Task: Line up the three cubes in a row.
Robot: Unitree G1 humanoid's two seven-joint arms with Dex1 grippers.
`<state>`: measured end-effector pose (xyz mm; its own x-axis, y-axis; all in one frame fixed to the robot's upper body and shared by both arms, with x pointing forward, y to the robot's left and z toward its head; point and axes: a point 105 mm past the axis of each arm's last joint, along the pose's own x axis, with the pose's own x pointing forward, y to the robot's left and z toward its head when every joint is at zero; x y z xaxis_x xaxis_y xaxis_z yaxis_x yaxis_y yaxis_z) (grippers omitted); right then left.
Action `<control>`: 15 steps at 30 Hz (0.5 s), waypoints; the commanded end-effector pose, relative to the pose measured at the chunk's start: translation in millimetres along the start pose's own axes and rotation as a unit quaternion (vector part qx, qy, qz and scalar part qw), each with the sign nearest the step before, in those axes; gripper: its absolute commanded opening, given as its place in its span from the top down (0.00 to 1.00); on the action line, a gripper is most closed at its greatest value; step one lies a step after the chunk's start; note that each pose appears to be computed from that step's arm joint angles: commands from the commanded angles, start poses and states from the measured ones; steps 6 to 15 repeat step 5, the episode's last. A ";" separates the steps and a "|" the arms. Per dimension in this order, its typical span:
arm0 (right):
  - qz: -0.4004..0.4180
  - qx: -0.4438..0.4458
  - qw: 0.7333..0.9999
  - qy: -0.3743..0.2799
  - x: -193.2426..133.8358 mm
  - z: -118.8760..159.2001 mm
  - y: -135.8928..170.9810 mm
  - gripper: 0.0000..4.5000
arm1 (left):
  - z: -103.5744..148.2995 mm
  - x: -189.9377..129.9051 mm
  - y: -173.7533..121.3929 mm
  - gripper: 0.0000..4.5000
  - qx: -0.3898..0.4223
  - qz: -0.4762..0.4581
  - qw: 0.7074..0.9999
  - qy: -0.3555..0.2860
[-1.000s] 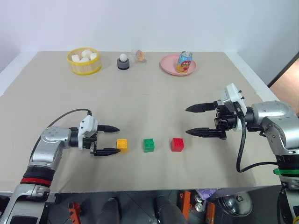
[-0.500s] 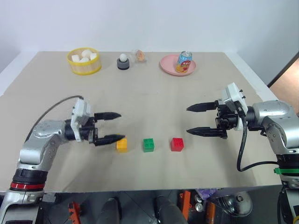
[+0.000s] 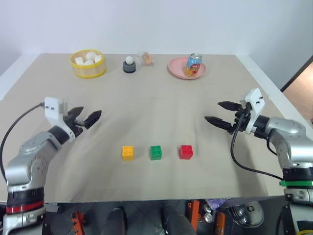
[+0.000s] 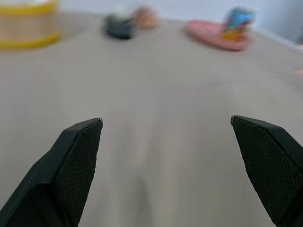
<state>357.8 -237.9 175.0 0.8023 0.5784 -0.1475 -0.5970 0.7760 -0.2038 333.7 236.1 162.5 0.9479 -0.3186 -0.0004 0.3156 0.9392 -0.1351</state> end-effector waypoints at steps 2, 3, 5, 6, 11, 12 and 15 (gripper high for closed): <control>-0.101 0.029 0.993 -0.053 -4.4 3.7 -7.9 0.00 | -7.4 -13.3 1.1 0.00 0.016 0.087 0.996 0.000; -0.109 0.031 0.992 -0.057 -2.9 3.5 -7.2 0.00 | -7.7 -13.1 -1.4 0.00 0.015 0.086 0.996 -0.005; -0.129 0.043 0.989 -0.061 2.3 0.2 -6.9 0.00 | -10.2 -11.5 -8.0 0.00 0.002 0.081 0.997 -0.010; -0.129 0.043 0.989 -0.061 2.3 0.2 -6.9 0.00 | -10.2 -11.5 -8.0 0.00 0.002 0.081 0.997 -0.010; -0.129 0.043 0.989 -0.061 2.3 0.2 -6.9 0.00 | -10.2 -11.5 -8.0 0.00 0.002 0.081 0.997 -0.010; -0.129 0.043 0.989 -0.061 2.3 0.2 -6.9 0.00 | -10.2 -11.5 -8.0 0.00 0.002 0.081 0.997 -0.010; -0.129 0.043 0.989 -0.061 2.3 0.2 -6.9 0.00 | -10.2 -11.5 -8.0 0.00 0.002 0.081 0.997 -0.010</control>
